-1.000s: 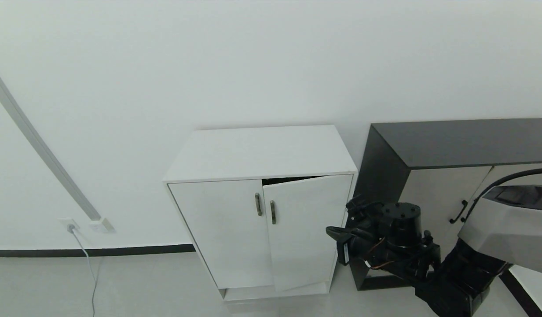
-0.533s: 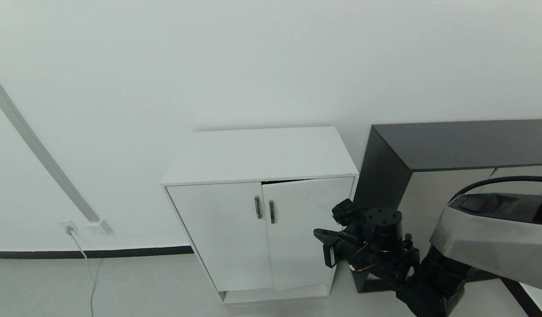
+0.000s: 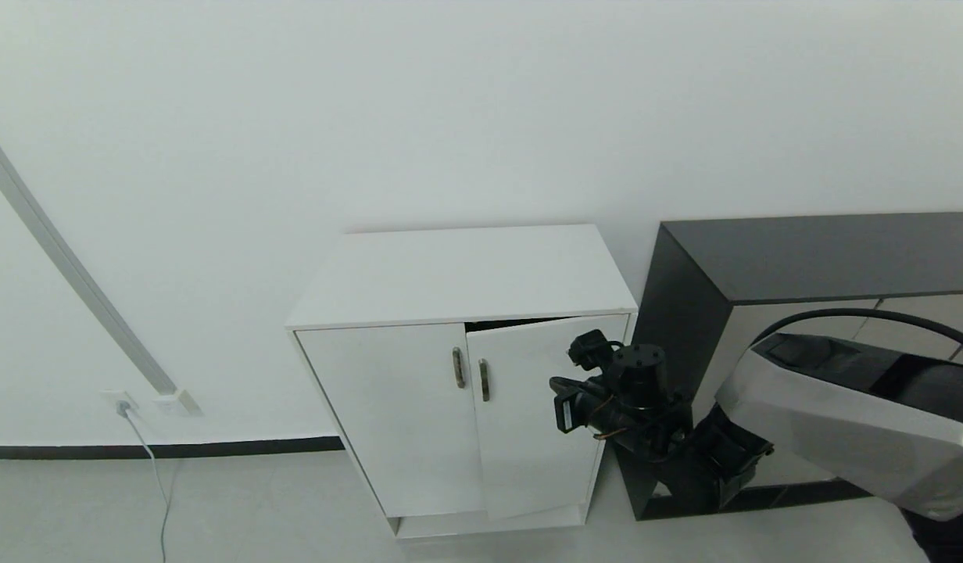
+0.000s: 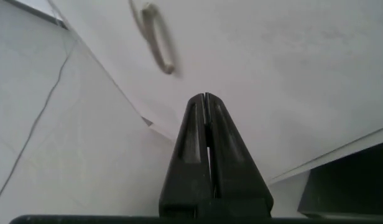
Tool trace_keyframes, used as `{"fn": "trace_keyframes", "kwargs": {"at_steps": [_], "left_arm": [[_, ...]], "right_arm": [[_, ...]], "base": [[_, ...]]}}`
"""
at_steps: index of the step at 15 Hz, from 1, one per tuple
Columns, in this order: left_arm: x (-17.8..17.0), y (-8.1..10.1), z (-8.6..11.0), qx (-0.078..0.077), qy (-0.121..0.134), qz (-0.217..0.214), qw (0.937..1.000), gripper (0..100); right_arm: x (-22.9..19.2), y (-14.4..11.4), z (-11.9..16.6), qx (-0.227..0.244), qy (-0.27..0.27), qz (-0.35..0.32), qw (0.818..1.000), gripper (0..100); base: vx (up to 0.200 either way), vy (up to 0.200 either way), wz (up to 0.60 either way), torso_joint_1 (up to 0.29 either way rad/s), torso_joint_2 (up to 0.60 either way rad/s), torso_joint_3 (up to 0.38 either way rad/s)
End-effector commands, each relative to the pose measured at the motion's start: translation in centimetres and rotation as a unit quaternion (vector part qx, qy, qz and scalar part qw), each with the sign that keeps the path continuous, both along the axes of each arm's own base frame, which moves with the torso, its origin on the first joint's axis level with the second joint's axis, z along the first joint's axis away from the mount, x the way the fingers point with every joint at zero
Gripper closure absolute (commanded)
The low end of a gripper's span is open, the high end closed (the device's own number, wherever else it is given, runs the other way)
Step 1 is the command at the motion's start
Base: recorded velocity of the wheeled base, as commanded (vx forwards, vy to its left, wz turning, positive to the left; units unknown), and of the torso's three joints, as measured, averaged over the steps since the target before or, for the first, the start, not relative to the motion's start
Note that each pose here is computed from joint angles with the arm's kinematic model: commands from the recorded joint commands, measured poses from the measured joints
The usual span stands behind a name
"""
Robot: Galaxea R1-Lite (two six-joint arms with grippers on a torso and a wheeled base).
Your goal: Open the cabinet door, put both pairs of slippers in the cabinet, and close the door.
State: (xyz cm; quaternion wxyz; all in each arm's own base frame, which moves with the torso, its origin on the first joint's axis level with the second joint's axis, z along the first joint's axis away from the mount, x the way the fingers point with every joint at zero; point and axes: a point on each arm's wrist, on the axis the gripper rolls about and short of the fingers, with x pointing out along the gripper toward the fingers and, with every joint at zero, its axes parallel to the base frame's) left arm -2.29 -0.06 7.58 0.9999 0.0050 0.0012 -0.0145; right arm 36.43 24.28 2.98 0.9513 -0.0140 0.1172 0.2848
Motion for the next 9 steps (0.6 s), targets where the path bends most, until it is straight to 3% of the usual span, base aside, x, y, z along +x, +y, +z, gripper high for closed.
{"fn": "trace_keyframes", "kwargs": {"at_steps": [1,9], "left_arm": [[0.0,0.0,0.0,0.000,0.000,0.001,1.0000,100],[0.0,0.0,0.0,0.000,0.000,0.001,1.0000,100]], "right_arm": [[1.3,0.2,-0.8,0.000,-0.003,-0.014,1.000,100],[4.2,-0.4,-0.8,0.010,-0.020,-0.038,0.999,100]], "base": [[0.000,0.000,0.00,0.000,0.00,0.000],[0.000,0.000,0.00,0.000,0.00,0.000]]}}
